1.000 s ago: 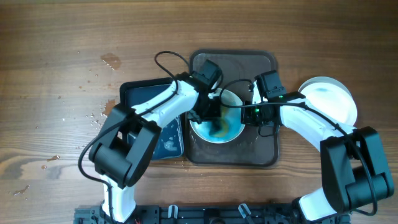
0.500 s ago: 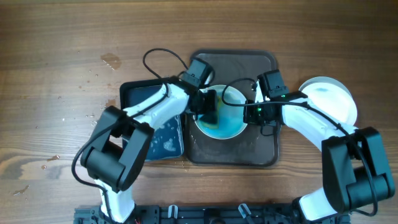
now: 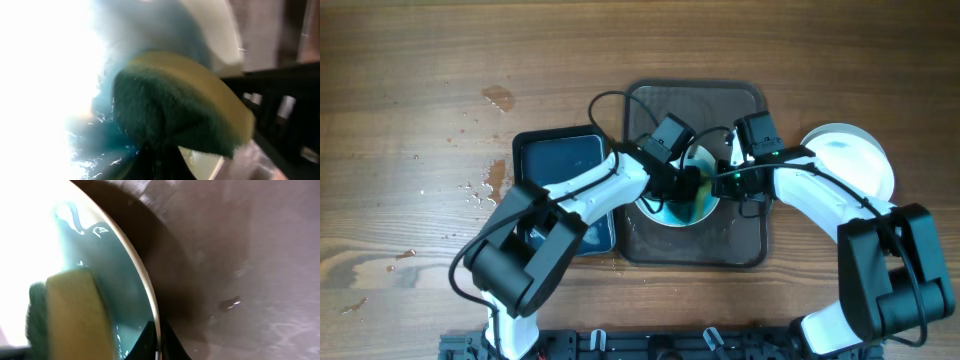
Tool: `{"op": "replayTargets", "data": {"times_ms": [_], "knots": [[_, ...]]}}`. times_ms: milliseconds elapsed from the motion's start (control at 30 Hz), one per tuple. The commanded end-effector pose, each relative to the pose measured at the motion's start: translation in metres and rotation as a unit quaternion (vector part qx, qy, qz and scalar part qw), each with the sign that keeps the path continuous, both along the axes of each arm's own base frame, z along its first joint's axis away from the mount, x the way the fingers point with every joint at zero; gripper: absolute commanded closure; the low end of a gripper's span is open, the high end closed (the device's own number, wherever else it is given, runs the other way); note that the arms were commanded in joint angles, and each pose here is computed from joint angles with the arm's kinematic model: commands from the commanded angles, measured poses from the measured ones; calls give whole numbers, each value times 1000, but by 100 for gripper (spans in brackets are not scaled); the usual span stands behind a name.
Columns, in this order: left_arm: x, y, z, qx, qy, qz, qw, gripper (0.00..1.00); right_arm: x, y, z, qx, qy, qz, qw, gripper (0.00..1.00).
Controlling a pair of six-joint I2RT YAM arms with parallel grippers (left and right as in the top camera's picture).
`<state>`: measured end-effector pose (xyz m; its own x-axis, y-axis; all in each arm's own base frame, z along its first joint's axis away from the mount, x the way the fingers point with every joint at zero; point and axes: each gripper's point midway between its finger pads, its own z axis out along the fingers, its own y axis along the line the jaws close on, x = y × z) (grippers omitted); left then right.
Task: Clean dirty plates on tray and stack at the side
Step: 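Scrub the last plate with the sponge, then drop sponge in black tray, then lift the last plate with right gripper and tilt it over black tray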
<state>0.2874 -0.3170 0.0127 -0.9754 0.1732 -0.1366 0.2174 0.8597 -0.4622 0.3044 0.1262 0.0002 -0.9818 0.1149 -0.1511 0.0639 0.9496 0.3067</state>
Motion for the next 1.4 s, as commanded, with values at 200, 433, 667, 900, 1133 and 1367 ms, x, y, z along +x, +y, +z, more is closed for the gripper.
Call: {"op": "replayTargets", "data": {"times_ms": [200, 433, 667, 900, 1133, 1367], "knots": [[32, 148, -30, 256, -25, 125, 958, 96, -14, -3, -15, -19, 25, 17, 999, 96], [36, 114, 64, 111, -40, 130, 984, 96, -14, -3, -15, -19, 25, 18, 999, 96], [29, 201, 122, 114, -48, 185, 975, 96, -13, -3, -15, -19, 24, 18, 999, 96], [-9, 272, 28, 226, 11, 307, 924, 94, -1, 4, 2, -7, -9, 44, 999, 96], [5, 272, 102, 170, -31, 334, 926, 24, 8, 1, 146, -45, -88, 93, 991, 95], [-6, 317, 225, 44, -131, 440, 887, 0, 24, 95, 174, -65, -153, 175, 970, 96]]}}
